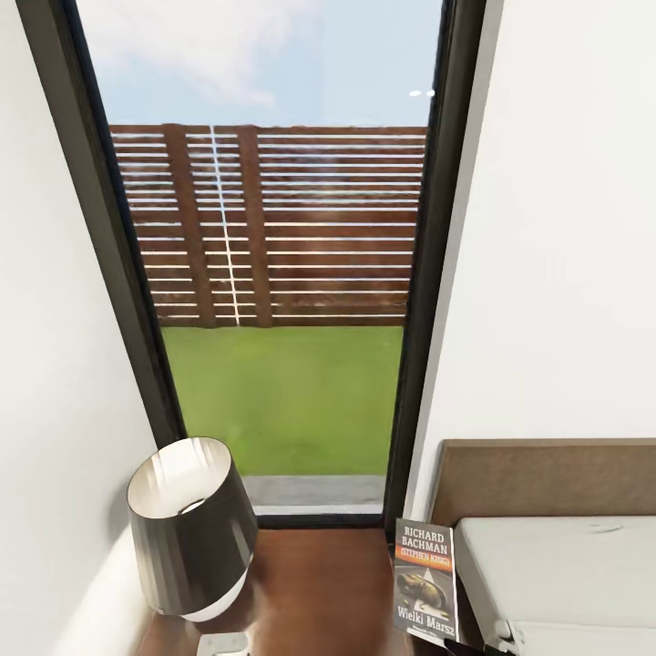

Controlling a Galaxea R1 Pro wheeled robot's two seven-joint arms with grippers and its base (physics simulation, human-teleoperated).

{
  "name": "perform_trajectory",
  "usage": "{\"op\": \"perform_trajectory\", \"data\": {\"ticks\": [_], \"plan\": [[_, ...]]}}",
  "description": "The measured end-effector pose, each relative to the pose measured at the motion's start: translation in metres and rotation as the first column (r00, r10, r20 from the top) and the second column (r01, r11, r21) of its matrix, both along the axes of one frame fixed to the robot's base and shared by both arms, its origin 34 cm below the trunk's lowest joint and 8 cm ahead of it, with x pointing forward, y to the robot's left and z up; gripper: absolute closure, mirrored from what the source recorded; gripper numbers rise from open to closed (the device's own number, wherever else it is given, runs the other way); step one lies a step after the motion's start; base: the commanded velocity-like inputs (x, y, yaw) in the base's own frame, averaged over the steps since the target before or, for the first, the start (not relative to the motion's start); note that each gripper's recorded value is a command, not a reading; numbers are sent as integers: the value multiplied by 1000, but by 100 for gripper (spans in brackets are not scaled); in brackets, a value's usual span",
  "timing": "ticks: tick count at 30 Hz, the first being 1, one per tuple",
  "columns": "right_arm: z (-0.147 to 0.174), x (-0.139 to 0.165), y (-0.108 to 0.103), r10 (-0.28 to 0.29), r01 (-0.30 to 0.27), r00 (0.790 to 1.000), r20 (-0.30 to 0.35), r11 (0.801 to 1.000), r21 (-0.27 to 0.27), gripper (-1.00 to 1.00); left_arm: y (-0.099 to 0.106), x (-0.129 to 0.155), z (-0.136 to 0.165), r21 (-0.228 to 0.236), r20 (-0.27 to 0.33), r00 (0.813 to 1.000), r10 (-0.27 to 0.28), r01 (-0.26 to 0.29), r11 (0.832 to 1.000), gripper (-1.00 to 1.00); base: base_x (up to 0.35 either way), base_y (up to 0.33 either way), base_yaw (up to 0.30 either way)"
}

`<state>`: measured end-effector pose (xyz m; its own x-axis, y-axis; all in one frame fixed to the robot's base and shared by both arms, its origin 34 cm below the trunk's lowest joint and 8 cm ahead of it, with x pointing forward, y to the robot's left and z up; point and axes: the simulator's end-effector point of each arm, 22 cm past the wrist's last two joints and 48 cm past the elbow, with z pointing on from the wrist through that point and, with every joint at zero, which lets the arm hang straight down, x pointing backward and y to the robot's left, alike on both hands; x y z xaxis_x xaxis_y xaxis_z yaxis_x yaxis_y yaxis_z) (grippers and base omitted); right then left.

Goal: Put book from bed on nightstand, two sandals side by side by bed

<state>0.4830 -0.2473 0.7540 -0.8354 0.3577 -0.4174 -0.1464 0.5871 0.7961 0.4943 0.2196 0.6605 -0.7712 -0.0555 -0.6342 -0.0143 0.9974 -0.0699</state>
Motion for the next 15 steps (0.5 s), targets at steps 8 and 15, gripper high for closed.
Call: {"op": "perform_trajectory", "data": {"ticks": [8,15], "plan": [[0,0,0,1,-1,1000,1,1000,1,100,0,0,0,0,0,1000,0,0,1000,-100,0,0,0],[0,0,1,1,-1,1000,0,1000,1,100,0,2,2,-2,4,1000,0,0,1000,-100,0,0,0]]}}
